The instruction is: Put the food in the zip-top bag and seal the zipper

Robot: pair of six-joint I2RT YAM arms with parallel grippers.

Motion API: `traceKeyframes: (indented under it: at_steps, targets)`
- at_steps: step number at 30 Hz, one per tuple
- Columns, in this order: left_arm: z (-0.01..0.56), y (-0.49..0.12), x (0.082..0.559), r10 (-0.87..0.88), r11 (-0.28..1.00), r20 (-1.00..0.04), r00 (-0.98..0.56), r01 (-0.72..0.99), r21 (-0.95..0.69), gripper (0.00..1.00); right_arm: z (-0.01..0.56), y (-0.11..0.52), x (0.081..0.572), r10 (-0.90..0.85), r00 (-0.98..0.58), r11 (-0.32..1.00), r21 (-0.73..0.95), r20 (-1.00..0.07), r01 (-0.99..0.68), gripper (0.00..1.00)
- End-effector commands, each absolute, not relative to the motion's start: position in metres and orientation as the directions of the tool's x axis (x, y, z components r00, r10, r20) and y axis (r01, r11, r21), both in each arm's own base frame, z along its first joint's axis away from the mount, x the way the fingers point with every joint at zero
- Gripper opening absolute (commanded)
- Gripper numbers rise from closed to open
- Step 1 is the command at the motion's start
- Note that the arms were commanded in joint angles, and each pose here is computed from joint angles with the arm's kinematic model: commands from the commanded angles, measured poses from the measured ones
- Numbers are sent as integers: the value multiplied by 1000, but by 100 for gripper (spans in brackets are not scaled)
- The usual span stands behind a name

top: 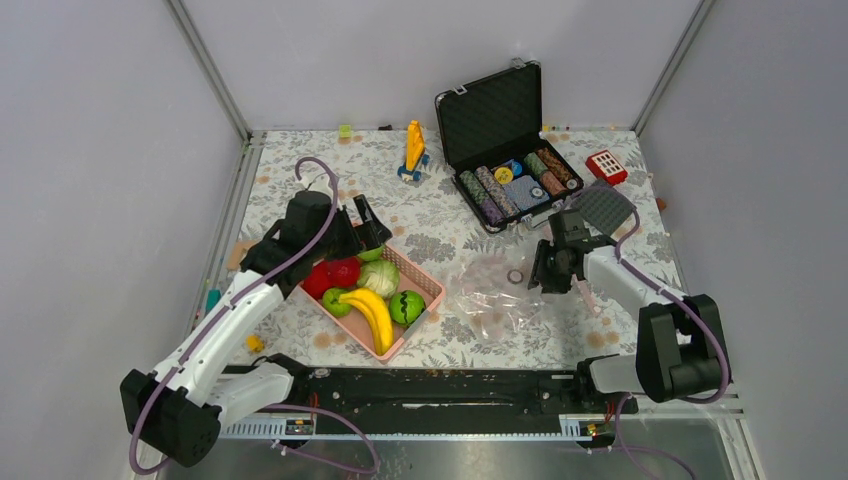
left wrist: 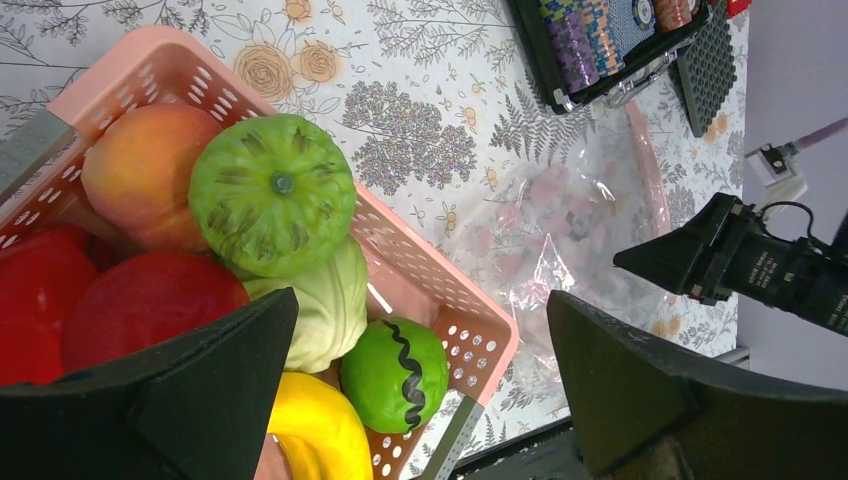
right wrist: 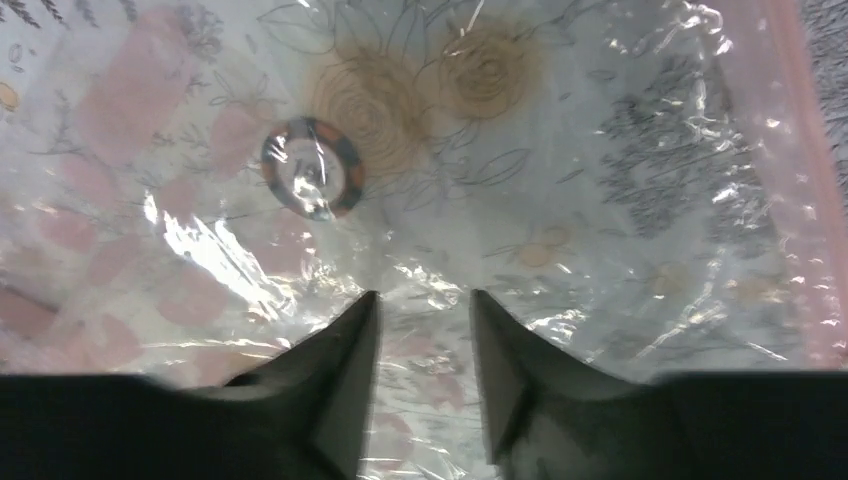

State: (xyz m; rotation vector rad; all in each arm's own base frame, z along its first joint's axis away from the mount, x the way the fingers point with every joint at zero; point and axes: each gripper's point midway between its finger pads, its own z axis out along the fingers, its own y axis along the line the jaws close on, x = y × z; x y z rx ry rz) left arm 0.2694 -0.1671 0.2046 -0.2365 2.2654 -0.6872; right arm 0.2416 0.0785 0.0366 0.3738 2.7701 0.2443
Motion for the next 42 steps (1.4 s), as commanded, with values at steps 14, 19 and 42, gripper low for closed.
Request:
traceKeyframes:
  at_steps: [14, 19, 42]
  targets:
    - [244, -202, 267, -298, 774, -663, -686, 232, -589, 99, 133, 120, 263, 190, -798, 927, 372, -571, -45, 0]
    - [250, -261, 250, -122, 704, -697, -706, 434, -563, 99, 119, 68, 234, 340, -791, 940, 211, -508, 268, 77]
    - [91, -407, 207, 319, 657, -379, -869, 491, -572, 99, 7, 34, 256, 854, -454, 520, 449, -255, 727, 91]
